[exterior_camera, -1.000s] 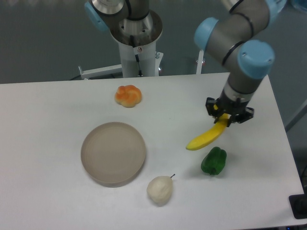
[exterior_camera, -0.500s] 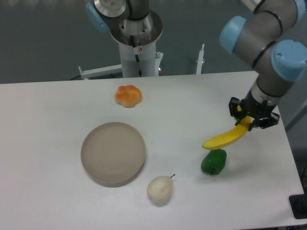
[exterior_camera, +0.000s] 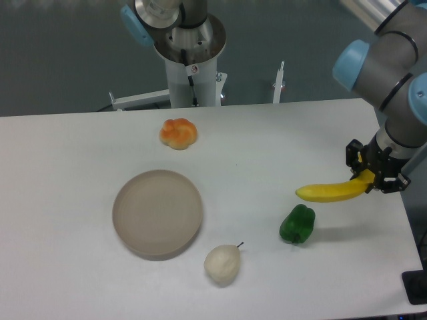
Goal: Pick up the banana from the table
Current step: 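Lift the banana off the table and carry it up and away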
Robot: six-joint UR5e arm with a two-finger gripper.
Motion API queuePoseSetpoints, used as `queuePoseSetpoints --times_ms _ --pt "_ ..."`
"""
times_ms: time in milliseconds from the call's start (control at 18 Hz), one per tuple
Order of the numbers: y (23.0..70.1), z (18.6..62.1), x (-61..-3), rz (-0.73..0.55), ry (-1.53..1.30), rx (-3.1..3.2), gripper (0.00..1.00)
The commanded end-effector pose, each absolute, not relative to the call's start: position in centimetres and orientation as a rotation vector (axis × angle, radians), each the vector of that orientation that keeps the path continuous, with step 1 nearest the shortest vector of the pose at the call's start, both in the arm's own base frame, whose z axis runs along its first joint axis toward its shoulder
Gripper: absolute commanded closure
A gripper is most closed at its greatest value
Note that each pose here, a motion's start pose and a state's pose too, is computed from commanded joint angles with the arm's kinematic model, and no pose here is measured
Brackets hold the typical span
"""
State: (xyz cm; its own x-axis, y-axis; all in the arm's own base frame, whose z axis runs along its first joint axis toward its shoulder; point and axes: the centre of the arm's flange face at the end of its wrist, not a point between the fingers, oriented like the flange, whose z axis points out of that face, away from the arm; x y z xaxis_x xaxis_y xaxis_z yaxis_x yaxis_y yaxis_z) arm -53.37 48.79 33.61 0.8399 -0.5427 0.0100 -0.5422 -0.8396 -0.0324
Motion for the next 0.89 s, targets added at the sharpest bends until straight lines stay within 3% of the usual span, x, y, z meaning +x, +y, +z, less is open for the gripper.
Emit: queuePoseSetpoints --times_ms 889 --pt "48.9 31.9 -53.0 -0.054 0.949 -3.017 1.0"
